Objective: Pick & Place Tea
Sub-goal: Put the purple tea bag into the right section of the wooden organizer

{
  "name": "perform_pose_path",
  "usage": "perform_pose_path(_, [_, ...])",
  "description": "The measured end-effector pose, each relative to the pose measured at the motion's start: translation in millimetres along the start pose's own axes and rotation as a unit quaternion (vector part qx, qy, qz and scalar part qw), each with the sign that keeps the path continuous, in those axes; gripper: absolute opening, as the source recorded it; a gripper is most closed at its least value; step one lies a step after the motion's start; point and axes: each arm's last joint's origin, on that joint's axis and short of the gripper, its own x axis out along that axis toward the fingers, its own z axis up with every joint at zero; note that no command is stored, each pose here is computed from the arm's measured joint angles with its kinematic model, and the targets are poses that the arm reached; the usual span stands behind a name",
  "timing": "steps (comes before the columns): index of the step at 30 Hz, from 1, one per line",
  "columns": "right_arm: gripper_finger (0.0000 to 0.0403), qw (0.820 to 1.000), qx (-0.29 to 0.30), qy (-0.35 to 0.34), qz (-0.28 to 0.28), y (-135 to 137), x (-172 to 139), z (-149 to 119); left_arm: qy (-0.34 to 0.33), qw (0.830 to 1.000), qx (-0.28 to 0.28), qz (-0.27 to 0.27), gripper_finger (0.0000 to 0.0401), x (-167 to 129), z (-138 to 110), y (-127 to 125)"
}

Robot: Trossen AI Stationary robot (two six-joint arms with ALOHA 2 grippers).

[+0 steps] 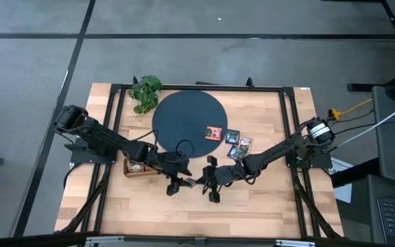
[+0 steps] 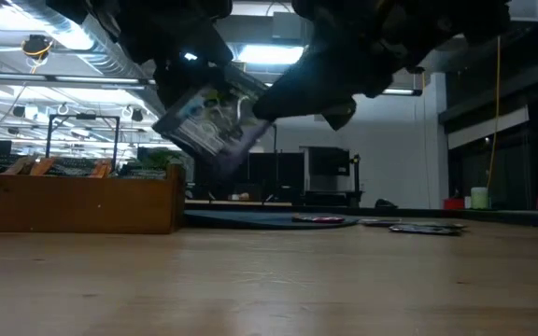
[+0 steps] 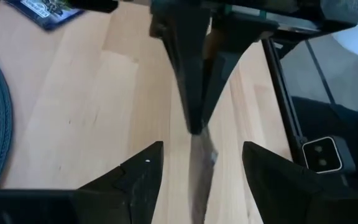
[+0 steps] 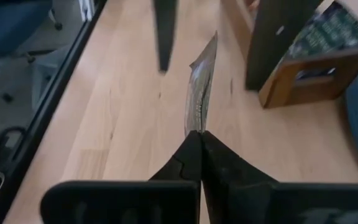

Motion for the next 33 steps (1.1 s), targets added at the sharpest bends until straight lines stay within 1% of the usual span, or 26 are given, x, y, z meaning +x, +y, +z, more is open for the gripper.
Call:
perform_pose_path(6, [0.0002,1.000,0.005,-0.014,-0.003,-4,1,4,-0.002,1.000,0.000,-0.001,0.0212,0,0,0])
perform_pose_path(9, [0.0002,1.000,0.005,-0.013,-0.003,-4,1,4,-0.002,1.000,0.000,0.000,0.0194,0,0,0])
perform_pose_path(13, [0.0002,1.000,0.005,-0.013,-0.003,-4,1,4,-0.008,1.000,0.000,0.010,0.0147,0,1,0])
perform_pose_path(17, [0.0002,1.000,0.005,-0.013,-0.003,-4,1,4,-0.014,1.000,0.000,0.021,0.0090,0,1,1])
perform_pose_path(22, [0.0005,1.000,0.007,-0.013,-0.003,-4,1,4,-0.015,1.000,0.000,0.022,0.0021,0,1,1])
perform_pose_path(24, [0.0013,1.000,0.012,-0.011,-0.003,-4,1,4,-0.016,1.000,-0.003,0.024,0.0007,0,1,1])
perform_pose_path(28, [0.0048,0.999,0.032,0.012,-0.011,-6,1,-1,-0.029,0.998,-0.010,0.050,0.0003,-1,-1,-2])
perform_pose_path(31, [0.0082,0.999,0.039,0.032,-0.019,-7,0,-7,-0.050,0.997,0.003,0.055,0.0002,-10,-5,-11])
perform_pose_path(33, [0.0103,0.998,0.043,0.035,-0.032,-7,-1,-13,-0.071,0.995,0.011,0.073,0.0002,-21,-11,-15])
